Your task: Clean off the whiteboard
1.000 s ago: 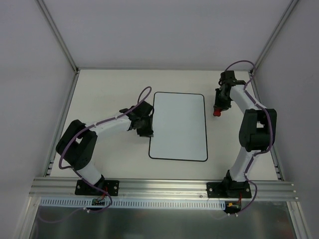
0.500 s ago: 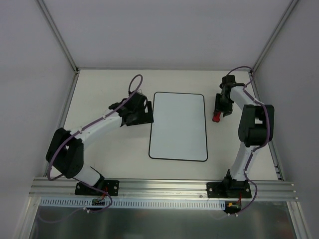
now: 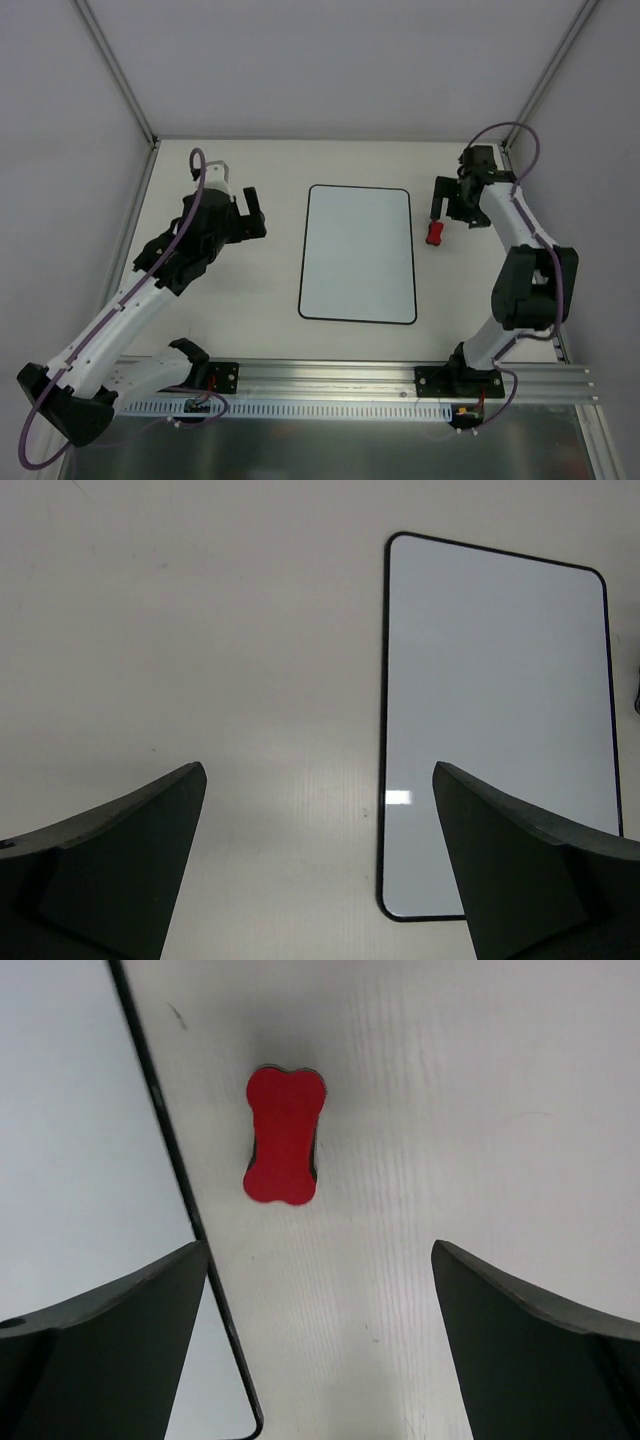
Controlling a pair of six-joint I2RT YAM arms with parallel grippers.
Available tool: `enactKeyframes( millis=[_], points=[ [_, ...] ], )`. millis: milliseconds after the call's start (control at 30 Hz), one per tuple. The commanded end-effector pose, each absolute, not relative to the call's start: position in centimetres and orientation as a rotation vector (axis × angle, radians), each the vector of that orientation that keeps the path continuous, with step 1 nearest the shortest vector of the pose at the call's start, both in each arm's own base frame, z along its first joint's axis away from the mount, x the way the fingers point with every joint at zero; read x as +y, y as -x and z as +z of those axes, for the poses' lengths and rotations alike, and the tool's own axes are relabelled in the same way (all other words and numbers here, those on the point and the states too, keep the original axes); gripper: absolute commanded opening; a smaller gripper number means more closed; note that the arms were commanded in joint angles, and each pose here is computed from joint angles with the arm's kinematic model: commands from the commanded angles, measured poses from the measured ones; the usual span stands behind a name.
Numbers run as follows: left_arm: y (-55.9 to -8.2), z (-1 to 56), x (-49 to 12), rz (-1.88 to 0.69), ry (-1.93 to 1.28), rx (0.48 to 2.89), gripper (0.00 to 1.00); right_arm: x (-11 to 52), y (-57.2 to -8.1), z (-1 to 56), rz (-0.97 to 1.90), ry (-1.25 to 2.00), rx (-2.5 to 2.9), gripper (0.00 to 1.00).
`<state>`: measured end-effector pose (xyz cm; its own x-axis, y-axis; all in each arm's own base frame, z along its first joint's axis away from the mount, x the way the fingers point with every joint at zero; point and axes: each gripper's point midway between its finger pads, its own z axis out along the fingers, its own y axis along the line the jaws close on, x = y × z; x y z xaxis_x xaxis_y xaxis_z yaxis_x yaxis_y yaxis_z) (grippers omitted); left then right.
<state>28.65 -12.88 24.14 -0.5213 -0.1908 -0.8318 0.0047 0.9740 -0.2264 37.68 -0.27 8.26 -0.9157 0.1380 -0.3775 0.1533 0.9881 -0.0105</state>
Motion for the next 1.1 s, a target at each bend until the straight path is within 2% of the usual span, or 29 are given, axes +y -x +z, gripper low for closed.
enactKeyframes(
  millis=[0,100,133,367,500,767,1067],
  points=[
    [-27.7,28.7,-9.0,-0.111,0.111,1.965,0.99,-1.4,-37.1,19.4,-0.09,-0.207,2.434,0.99],
    [-26.7,33.1,-6.8,-0.065,0.128,1.846,0.99,-2.3,-34.4,27.0,-0.121,-0.21,2.219,0.99],
    [-26.4,34.3,-6.2,-0.052,0.134,1.815,0.99,-2.6,-34.3,27.2,-0.141,-0.212,2.214,0.99],
    [-22.9,42.9,-1.2,0.056,0.184,1.596,0.99,-4.1,-26.5,40.9,-0.205,-0.201,1.791,0.99],
    [-20.6,47.0,1.2,0.083,0.206,1.495,0.99,-4.6,-22.2,45.9,-0.231,-0.176,1.625,0.99],
    [-16.6,51.3,4.4,0.114,0.237,1.372,0.99,-4.7,-16.0,50.3,-0.247,-0.145,1.428,0.99],
    [-15.5,52.0,5.2,0.117,0.237,1.345,0.99,-4.1,-14.6,51.7,-0.217,-0.126,1.35,0.99]
  ],
)
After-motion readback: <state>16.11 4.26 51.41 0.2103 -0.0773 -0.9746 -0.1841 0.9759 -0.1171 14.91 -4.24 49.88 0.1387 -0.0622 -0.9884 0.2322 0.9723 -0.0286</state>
